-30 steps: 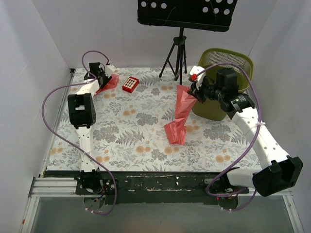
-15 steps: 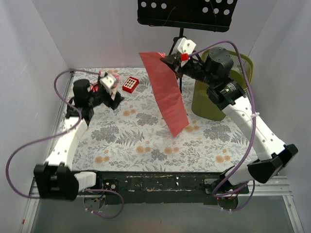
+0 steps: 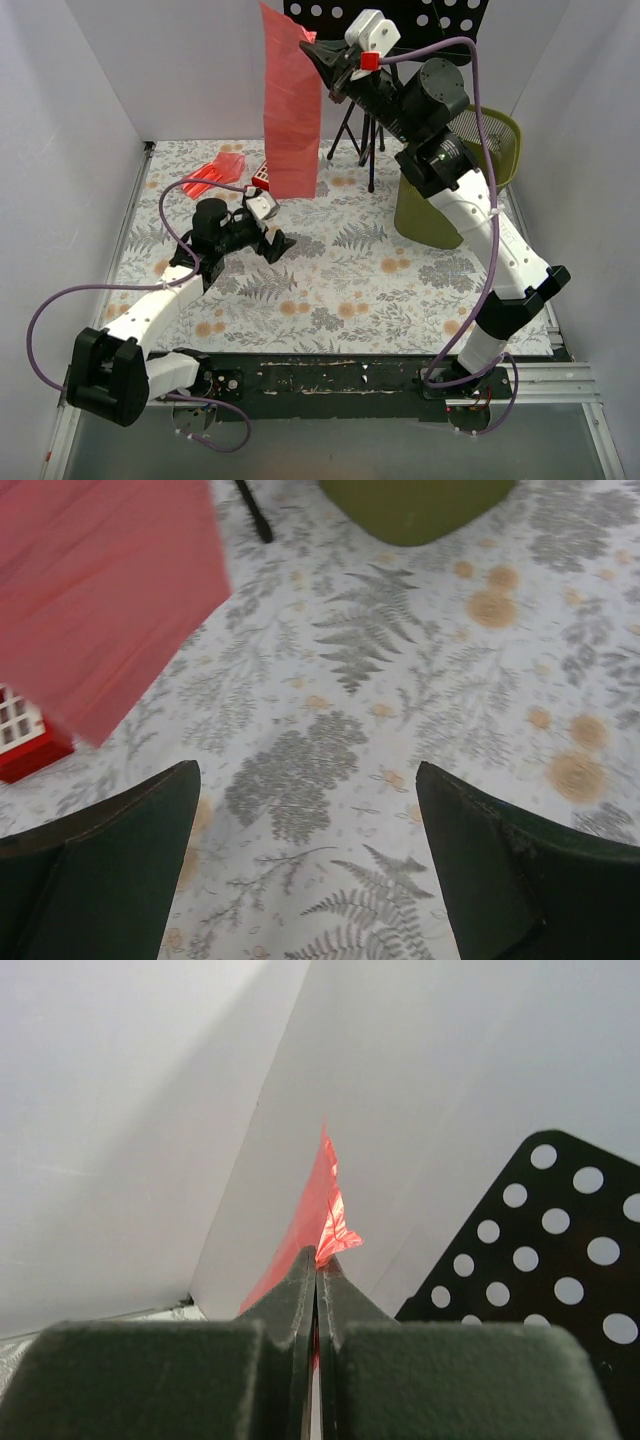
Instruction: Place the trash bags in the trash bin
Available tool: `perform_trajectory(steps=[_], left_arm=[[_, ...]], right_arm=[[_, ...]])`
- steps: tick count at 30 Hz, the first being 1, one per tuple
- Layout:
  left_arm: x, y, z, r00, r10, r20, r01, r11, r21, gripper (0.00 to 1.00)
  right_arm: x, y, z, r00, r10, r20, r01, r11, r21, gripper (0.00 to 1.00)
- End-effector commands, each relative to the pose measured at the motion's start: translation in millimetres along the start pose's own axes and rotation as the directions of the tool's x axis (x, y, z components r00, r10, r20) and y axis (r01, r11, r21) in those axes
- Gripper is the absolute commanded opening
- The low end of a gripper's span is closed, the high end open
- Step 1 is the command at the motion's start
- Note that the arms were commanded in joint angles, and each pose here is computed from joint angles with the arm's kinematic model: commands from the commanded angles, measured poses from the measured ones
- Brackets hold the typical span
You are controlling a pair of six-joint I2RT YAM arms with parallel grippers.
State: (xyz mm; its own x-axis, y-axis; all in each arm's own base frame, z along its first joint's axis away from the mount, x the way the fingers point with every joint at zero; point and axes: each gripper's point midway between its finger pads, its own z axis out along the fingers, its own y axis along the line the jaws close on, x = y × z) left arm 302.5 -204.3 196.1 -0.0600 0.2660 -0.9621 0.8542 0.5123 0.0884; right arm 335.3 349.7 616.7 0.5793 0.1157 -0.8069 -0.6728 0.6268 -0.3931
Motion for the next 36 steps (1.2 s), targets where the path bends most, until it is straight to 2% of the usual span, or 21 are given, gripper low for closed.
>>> perform_trajectory(steps=[1, 4, 7, 10, 13, 19, 21, 22, 23, 27, 28, 31, 33, 36], left_arm=[[-29, 67, 2, 0.997, 0.041, 0.071, -0.018, 0.954, -0.299, 0.90], [-32, 90, -9, 0.995, 0.003, 0.095, 0.032, 0.930, -0.366, 0.90], [-41, 92, -18, 0.991, 0.015, 0.133, 0.036, 0.928, -0.370, 0.90], [-51, 67, -12, 0.983, 0.055, 0.175, -0.012, 0.972, -0.234, 0.90], [-63, 44, 7, 0.976, 0.021, 0.217, -0.002, 0.996, -0.085, 0.89], [-83, 41, 48, 0.962, -0.004, 0.272, 0.007, 1.000, -0.010, 0.84], [-83, 42, 59, 0.965, -0.032, 0.259, 0.025, 0.999, 0.031, 0.68], [-83, 43, 62, 0.968, -0.048, 0.246, 0.039, 0.998, 0.042, 0.53], [-82, 44, 64, 0.971, -0.068, 0.227, 0.059, 0.997, 0.049, 0.43], [-62, 19, 50, 0.978, -0.158, 0.134, 0.143, 0.983, 0.116, 0.05], [-53, 6, 42, 0.975, -0.196, 0.104, 0.180, 0.973, 0.143, 0.00], [-46, -41, 9, 0.965, -0.259, 0.031, 0.240, 0.927, 0.288, 0.00], [-37, -60, -8, 0.953, -0.301, -0.038, 0.298, 0.904, 0.306, 0.00], [-22, -73, -25, 0.953, -0.284, -0.102, 0.302, 0.903, 0.306, 0.00]], right_arm=[[-56, 2, -3, 0.992, -0.015, 0.126, 0.011, 1.000, 0.028, 0.01], [-61, 7, -5, 0.991, -0.037, 0.128, 0.033, 0.999, 0.031, 0.01], [-66, 9, -4, 0.989, -0.056, 0.135, 0.050, 0.998, 0.045, 0.01], [-71, 12, -5, 0.987, -0.077, 0.138, 0.071, 0.996, 0.054, 0.01], [-72, 13, -5, 0.988, -0.084, 0.132, 0.076, 0.995, 0.063, 0.01], [-71, 9, -7, 0.989, -0.095, 0.117, 0.084, 0.992, 0.094, 0.01], [-66, 7, -8, 0.989, -0.104, 0.109, 0.091, 0.990, 0.112, 0.01], [-63, 5, -8, 0.987, -0.124, 0.099, 0.111, 0.986, 0.124, 0.01], [-60, 3, -8, 0.984, -0.151, 0.094, 0.137, 0.981, 0.138, 0.01], [-3, -35, -17, 0.983, -0.178, -0.040, 0.182, 0.935, 0.305, 0.01], [19, -41, -19, 0.982, -0.164, -0.094, 0.185, 0.931, 0.314, 0.01], [87, -40, -36, 0.943, -0.176, -0.281, 0.256, 0.924, 0.282, 0.01], [126, -28, -54, 0.907, -0.170, -0.384, 0.272, 0.935, 0.228, 0.01], [184, 2, -81, 0.835, -0.143, -0.531, 0.236, 0.966, 0.110, 0.01]])
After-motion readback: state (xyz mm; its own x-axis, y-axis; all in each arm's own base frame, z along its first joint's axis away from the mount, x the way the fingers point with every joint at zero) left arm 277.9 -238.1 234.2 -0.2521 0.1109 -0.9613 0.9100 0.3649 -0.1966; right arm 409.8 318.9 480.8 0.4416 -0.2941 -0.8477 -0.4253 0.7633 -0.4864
